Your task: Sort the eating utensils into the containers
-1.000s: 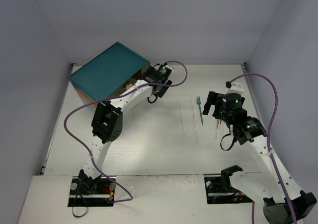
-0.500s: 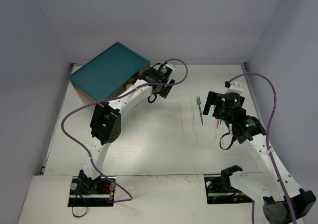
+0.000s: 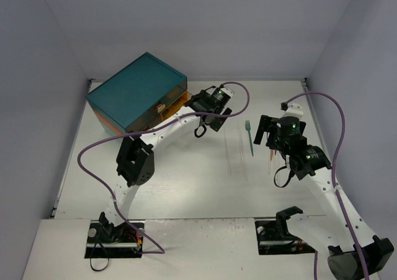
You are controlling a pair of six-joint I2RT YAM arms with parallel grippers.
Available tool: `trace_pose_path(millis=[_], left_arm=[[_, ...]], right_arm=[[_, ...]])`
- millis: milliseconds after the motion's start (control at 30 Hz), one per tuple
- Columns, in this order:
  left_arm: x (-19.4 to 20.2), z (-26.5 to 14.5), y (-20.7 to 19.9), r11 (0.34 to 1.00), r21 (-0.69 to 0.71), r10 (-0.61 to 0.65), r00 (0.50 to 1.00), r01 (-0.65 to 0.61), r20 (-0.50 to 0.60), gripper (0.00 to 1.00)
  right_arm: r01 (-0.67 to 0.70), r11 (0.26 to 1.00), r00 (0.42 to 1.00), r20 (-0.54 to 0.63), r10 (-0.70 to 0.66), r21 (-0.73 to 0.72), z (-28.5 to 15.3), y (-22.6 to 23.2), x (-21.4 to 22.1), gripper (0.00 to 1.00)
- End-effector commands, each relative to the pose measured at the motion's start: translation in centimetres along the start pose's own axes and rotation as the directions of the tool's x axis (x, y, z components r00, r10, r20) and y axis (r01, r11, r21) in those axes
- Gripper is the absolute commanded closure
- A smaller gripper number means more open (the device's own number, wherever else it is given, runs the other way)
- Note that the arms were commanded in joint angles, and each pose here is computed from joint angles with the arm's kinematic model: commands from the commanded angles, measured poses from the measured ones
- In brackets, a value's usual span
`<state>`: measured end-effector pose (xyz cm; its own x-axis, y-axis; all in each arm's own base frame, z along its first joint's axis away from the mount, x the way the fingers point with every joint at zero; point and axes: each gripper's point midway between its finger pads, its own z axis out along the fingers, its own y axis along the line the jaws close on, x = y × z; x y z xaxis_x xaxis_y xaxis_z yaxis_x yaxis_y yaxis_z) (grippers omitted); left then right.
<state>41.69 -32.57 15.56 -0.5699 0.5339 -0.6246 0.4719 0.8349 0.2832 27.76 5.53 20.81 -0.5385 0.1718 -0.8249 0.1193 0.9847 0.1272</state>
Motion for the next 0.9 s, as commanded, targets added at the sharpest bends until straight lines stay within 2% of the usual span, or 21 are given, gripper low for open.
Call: trace_pose_path(millis=[0,200,500,667,867], left_arm=[[-6.2,-6.4,3.8,0.998,-0.031,-0.053,0.979,0.060,0.196,0.13],[-7.2,-7.8,4.9,0.996,-0.038,-0.065,0.970,0.076,0.232,0.12],[-4.7,-4.8,5.9,0.993,-0.011,-0.114,0.983,0.117,0.141,0.12],[-3.1,-3.1,4.5,0.993,0.044,-0.113,0.990,0.109,0.080,0.12],[-2.4,-2.8,1.6,0.976,0.177,-0.140,0.989,0.130,0.040,0.12]], right_arm=[[-0.011,1.000,0.999,0.030,0.010,0.006,0.0,-0.1,-0.7,0.00],[-0.018,1.000,0.999,0.032,0.019,-0.004,-0.1,0.0,-0.6,0.00],[-0.028,1.000,0.999,0.038,0.028,-0.011,-0.4,-0.1,-0.5,0.00],[-0.033,0.999,0.999,0.038,0.034,-0.011,-0.4,-0.1,-0.3,0.00],[-0.038,0.999,0.999,0.037,0.038,-0.011,-0.5,-0.2,-0.1,0.00]])
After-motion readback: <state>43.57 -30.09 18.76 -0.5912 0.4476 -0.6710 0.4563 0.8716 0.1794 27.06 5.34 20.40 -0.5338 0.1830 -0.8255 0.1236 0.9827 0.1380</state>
